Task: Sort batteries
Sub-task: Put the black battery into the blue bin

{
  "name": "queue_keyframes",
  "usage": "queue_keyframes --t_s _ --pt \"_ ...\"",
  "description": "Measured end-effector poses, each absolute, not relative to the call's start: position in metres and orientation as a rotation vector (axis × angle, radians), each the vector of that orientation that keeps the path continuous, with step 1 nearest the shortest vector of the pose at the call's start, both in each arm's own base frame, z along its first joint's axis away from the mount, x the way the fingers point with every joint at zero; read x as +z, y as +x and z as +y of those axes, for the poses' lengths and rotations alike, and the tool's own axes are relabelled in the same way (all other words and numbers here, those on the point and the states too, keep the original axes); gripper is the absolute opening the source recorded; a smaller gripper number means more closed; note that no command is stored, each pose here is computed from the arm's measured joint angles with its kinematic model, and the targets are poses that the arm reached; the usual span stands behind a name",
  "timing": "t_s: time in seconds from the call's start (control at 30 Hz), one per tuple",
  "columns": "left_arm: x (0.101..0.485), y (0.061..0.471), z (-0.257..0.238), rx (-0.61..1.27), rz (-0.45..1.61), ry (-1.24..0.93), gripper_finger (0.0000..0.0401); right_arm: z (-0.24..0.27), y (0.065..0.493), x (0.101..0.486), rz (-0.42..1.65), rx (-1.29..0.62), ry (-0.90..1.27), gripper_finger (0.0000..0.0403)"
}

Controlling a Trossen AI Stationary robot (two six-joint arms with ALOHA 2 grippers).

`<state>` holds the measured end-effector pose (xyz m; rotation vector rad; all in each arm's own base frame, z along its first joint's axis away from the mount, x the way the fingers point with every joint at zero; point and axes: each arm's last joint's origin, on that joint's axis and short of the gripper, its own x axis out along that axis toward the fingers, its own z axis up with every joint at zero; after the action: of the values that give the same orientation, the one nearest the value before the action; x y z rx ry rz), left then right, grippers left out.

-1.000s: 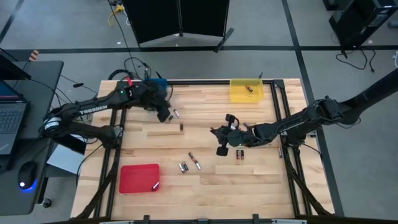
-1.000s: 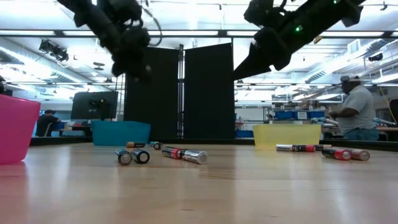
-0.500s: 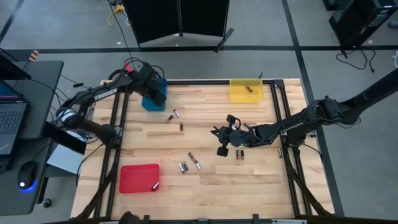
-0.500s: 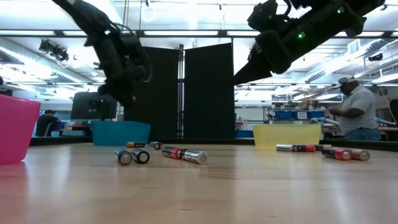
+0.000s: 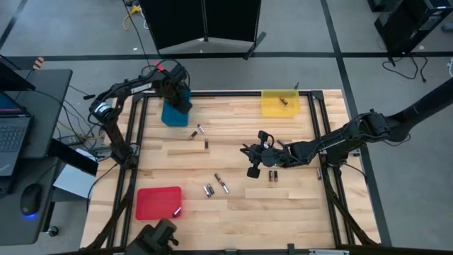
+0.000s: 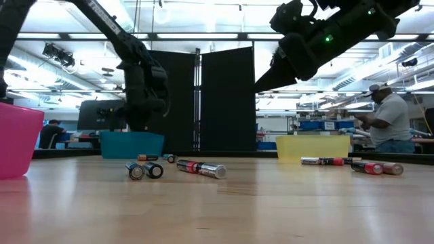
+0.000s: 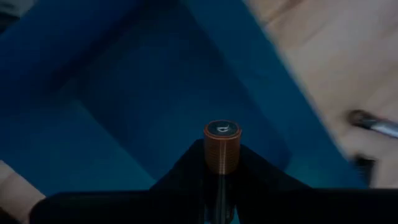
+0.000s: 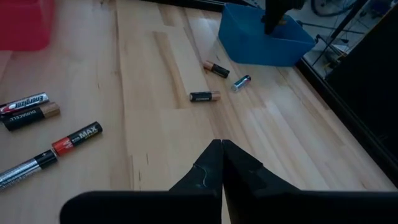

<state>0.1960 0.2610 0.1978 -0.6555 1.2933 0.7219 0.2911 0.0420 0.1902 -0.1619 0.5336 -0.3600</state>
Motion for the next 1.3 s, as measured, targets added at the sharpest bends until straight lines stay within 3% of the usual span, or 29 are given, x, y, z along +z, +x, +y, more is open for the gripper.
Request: queue_keyframes --t_s 0.37,0.9,1.1,1.3 --pt "0.167 0.199 0.271 0.736 1.383 -0.673 0.0053 0.042 0.291 0.19 0.536 -0.36 -0.165 0.0012" --pt "0.161 0.198 0.274 0.751 1.395 -0.658 0.0054 0.042 0.291 0.19 0.537 -0.359 -0.165 0.0012" --pt "0.155 0.197 0.272 0.736 1.396 -0.661 0.0076 0.042 0.291 0.19 0.537 -0.36 -0.166 0.0012" --pt "0.15 0.195 0.27 0.738 1.383 -0.651 0.0063 0.042 0.291 0.19 0.537 -0.359 -0.166 0.0012"
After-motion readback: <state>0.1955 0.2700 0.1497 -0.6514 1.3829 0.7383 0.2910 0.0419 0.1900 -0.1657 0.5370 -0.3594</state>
